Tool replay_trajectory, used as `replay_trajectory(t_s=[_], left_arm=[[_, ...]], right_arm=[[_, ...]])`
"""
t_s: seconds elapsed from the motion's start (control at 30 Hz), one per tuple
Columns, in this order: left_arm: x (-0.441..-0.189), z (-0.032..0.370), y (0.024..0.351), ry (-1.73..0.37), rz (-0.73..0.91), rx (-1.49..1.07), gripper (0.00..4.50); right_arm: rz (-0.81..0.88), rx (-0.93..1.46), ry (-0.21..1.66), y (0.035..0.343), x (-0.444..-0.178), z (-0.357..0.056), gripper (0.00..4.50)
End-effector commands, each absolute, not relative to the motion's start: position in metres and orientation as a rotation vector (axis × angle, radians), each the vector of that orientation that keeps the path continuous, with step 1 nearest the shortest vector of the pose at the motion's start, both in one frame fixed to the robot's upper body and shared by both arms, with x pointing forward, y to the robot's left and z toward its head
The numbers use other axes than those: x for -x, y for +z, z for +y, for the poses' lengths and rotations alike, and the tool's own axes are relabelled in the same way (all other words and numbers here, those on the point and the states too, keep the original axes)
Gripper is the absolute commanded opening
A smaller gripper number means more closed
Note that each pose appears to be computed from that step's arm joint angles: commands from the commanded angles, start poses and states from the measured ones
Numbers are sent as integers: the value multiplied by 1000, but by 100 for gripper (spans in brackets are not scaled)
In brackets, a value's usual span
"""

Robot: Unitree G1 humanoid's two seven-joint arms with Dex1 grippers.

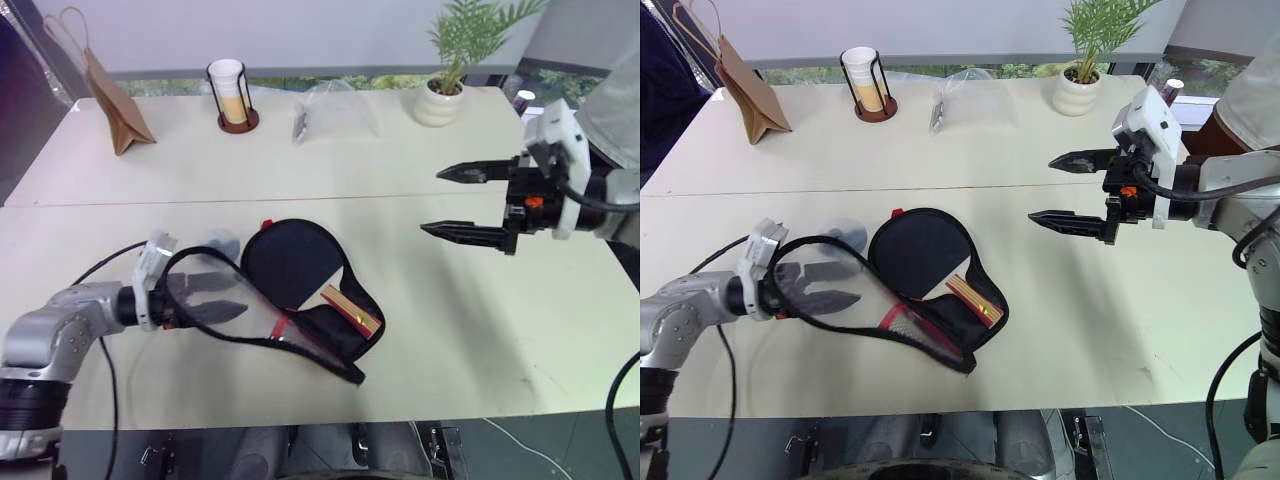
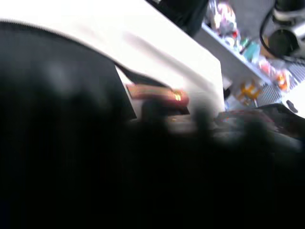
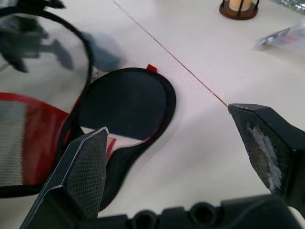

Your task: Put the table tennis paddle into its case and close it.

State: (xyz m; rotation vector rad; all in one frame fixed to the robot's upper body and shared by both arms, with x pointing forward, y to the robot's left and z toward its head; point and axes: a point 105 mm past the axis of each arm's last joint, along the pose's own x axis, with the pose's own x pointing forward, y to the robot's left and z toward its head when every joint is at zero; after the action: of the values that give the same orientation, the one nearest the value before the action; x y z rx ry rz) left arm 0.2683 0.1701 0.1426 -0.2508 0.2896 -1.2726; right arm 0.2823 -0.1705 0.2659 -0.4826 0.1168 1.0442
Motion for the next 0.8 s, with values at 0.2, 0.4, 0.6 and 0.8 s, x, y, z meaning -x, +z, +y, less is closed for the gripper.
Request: replay_trajectory(t_s=[0.2,0.4,0.6,0.8], left_arm=[[-310,120,148,-1233,192,192,418],[-316,108,149,-1260,184,127,418],[-318,136,194,-1268,94,61,418],[-326,196,235,-1121,45,-193,418]], right_arm=[[70,507,1017,274,-276,-165,444],[95,499,1050,260,-271,-154,444],[106,437,1144,240,-265,-130,444],[71,417,1239,210,-274,-91,444]])
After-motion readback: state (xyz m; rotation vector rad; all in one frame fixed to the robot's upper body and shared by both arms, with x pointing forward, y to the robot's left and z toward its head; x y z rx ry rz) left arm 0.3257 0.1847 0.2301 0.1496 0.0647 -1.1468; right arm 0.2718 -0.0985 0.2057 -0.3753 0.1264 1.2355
